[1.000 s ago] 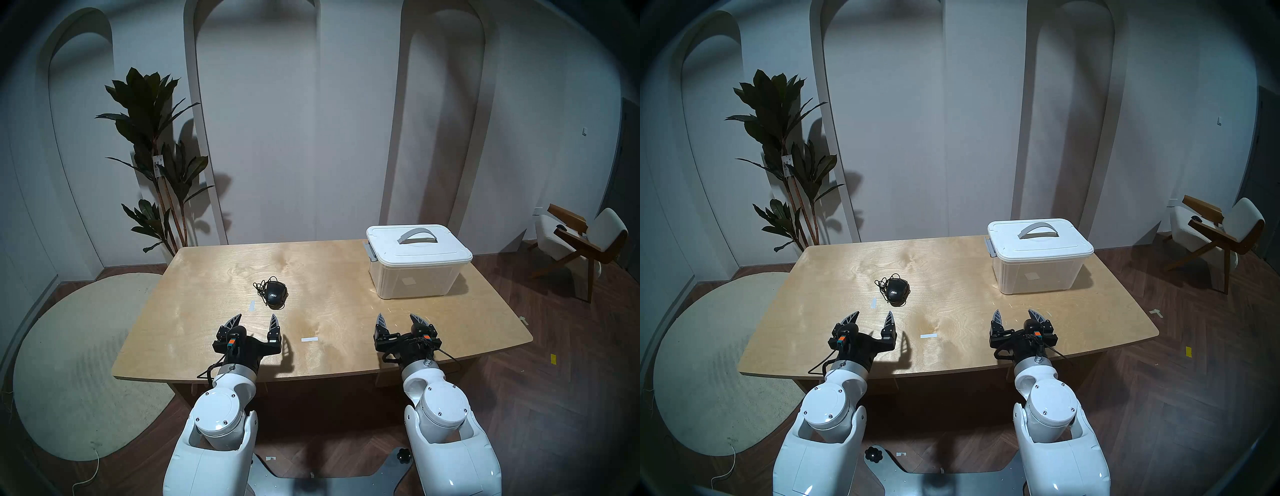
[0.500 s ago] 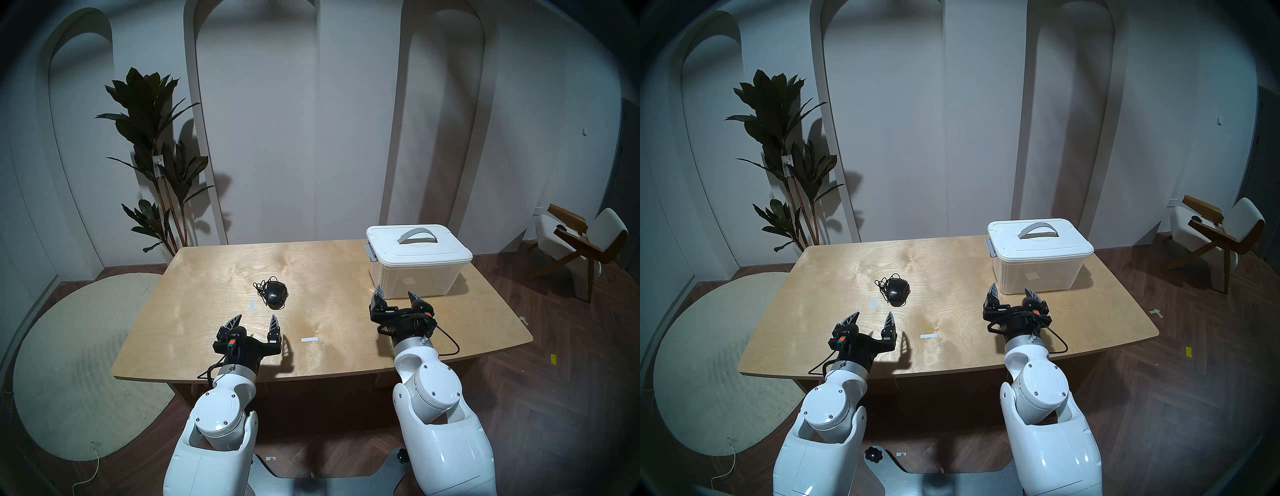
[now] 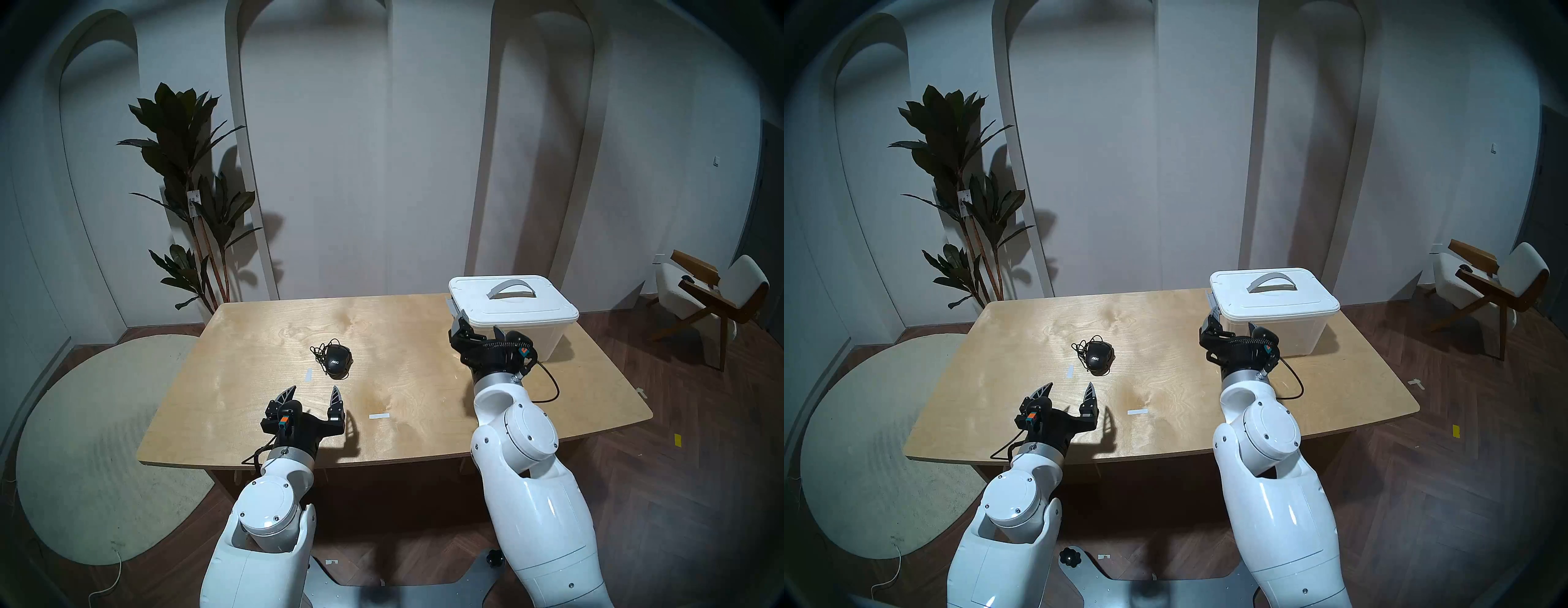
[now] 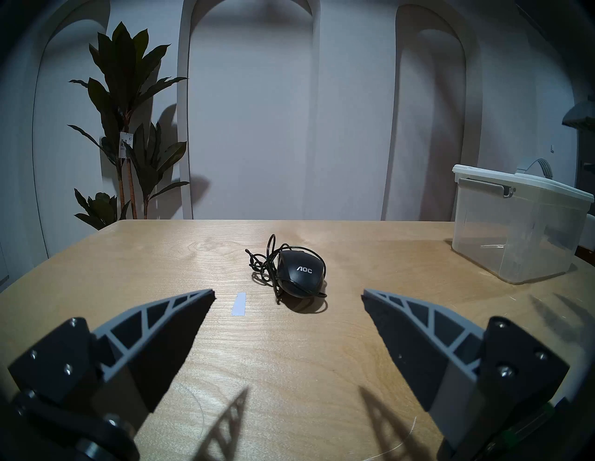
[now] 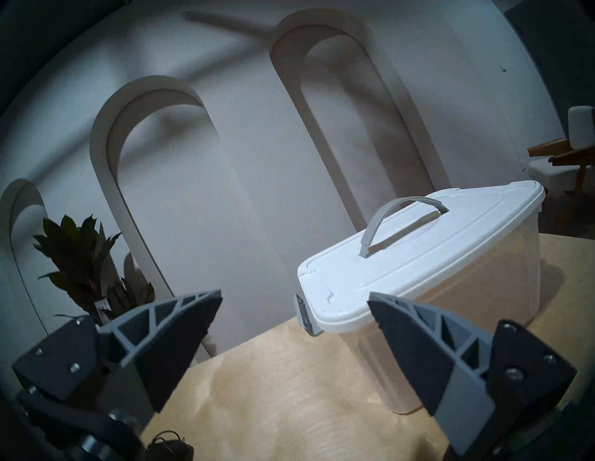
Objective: Open a storage container and put mouse inside
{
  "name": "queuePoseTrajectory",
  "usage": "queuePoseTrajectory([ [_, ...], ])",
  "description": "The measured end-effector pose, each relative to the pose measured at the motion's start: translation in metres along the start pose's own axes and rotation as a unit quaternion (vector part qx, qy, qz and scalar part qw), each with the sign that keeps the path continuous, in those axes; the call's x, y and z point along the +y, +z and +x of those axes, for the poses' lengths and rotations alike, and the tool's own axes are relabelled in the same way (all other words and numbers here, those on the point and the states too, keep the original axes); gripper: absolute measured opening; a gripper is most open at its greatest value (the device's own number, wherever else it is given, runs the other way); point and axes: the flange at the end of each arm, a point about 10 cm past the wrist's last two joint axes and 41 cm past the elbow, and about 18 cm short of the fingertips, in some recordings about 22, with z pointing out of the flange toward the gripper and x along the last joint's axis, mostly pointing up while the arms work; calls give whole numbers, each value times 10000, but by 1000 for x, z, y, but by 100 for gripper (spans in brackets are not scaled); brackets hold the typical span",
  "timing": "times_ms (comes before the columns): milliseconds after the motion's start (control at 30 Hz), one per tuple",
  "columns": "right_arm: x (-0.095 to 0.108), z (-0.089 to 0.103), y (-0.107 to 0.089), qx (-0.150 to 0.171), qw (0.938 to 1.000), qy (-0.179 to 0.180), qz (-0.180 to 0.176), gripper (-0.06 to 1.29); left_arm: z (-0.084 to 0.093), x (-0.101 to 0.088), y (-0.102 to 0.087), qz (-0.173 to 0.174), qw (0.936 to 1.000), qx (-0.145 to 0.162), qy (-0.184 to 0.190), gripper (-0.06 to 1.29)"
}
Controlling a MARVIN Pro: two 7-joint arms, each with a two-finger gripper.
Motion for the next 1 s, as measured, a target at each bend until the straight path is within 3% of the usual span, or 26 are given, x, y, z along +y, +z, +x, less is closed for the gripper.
queuePoseTrajectory([
  [433, 9, 33, 37, -38, 9930, 988, -650, 121, 0, 0, 0, 0, 10000, -4, 0, 123],
  [767, 20, 60, 64, -17, 9837, 1607, -801, 121, -1, 0, 0, -1, 10000, -10, -1, 123],
  [1000, 35, 63, 88, -243, 9744, 2064, -861, 121, -1, 0, 0, -1, 10000, -14, -1, 123],
])
